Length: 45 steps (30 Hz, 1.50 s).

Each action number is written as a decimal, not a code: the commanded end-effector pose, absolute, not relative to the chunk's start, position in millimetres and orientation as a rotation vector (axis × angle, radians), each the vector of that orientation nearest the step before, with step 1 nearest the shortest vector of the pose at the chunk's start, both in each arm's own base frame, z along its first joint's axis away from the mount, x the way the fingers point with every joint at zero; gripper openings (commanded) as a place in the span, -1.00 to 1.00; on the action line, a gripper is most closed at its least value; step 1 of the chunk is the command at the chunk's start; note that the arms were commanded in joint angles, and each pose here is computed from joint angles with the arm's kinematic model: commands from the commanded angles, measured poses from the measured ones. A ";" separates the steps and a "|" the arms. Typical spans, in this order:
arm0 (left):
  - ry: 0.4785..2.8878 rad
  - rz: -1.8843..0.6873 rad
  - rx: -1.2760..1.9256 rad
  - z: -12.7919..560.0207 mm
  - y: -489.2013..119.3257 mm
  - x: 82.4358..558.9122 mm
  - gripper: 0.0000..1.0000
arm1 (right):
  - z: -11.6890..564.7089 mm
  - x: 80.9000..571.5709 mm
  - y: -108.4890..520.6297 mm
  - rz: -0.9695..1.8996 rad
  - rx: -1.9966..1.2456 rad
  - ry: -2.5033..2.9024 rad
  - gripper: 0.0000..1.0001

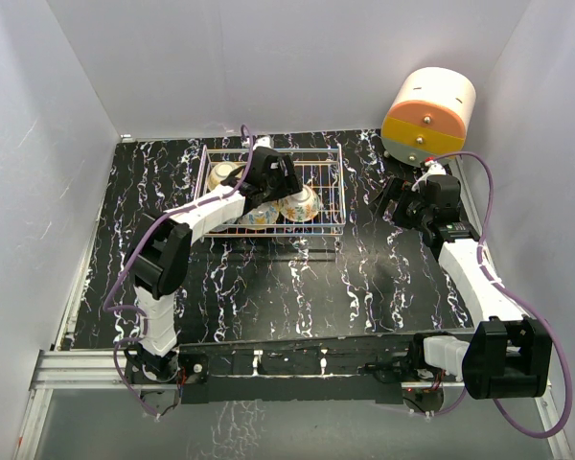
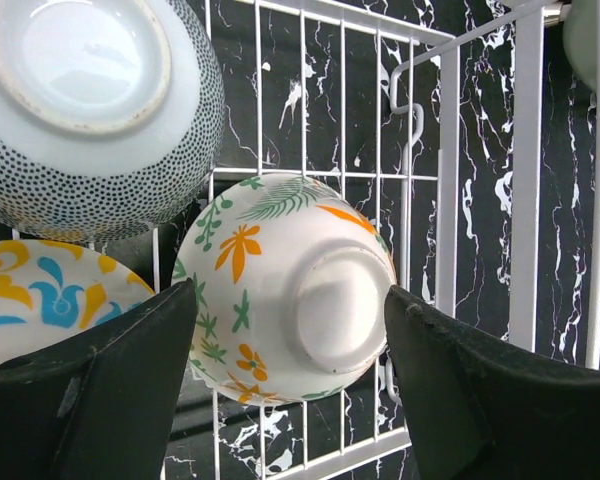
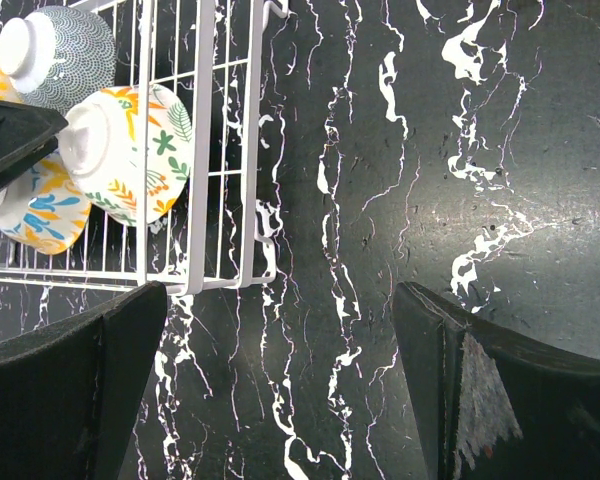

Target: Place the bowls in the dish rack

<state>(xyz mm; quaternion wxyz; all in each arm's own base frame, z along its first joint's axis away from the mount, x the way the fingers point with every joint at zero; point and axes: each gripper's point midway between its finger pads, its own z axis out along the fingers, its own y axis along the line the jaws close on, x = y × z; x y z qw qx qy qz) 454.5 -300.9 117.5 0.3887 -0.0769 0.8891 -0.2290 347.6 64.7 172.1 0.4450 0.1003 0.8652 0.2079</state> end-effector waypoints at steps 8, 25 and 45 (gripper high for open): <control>2.120 -0.658 -0.104 184.2 -324.9 460.3 0.49 | 199.0 355.9 65.1 0.529 0.209 2.046 1.00; 2.029 -0.479 0.069 247.3 -309.5 443.1 0.94 | 204.7 354.7 78.0 0.624 0.201 2.057 0.98; 1.934 -0.179 0.058 311.2 -155.9 314.5 0.94 | 219.0 364.5 50.6 0.390 0.481 1.990 0.98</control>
